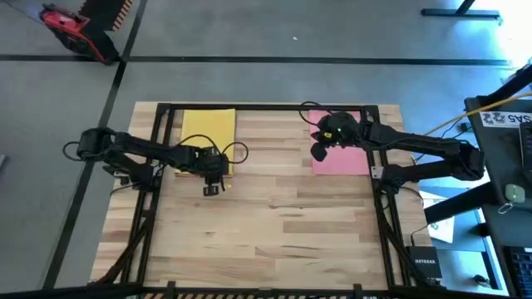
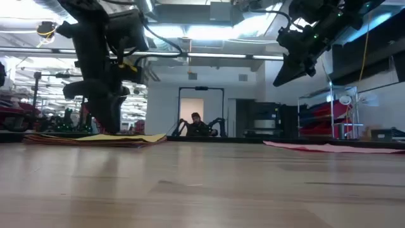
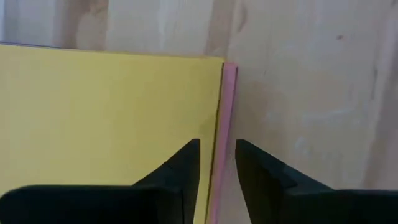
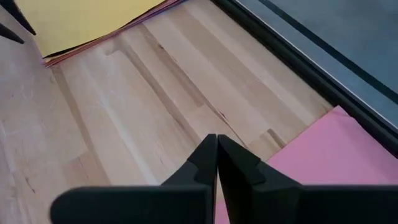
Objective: Organize paper
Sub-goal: Move the yellow paper to the bottom left of the table
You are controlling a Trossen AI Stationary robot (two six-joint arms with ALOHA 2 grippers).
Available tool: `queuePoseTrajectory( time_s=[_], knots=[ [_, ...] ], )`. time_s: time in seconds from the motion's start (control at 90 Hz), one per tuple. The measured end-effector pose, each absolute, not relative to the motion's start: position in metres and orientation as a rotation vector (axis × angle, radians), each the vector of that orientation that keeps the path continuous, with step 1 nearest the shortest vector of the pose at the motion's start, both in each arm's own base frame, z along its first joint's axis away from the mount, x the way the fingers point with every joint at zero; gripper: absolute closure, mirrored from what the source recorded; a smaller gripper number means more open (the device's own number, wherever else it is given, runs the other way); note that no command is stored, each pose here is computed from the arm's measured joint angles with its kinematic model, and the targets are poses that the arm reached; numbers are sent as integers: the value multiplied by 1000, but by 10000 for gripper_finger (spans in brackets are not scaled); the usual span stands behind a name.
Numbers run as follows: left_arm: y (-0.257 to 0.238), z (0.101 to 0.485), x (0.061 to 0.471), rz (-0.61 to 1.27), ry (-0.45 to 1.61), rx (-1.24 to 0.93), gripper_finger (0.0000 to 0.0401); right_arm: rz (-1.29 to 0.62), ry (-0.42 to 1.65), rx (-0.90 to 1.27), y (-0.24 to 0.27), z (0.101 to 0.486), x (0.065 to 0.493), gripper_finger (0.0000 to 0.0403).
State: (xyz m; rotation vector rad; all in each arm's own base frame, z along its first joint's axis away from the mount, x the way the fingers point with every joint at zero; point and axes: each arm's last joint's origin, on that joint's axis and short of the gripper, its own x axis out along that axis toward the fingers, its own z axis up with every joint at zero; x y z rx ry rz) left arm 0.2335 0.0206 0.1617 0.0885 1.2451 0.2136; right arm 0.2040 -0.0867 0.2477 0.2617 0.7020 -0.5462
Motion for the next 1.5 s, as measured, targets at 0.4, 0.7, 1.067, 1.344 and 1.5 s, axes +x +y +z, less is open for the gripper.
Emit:
queuePoseTrajectory(
  time_s=[0.4,0.7,1.067,1.344,1.5],
  knots=[
    [29,162,234,234,1236,79,312,-548,702,260,-87,248,204,403],
    [26,150,226,224,1258,50,312,-549,702,259,-87,248,204,403],
    [29,150,225,243,1265,53,320,-549,702,260,-87,248,204,403],
    [28,150,225,225,1273,41,396,-550,702,260,-87,248,204,403],
    [25,150,225,206,1272,42,401,-550,702,260,-87,248,204,403]
  ],
)
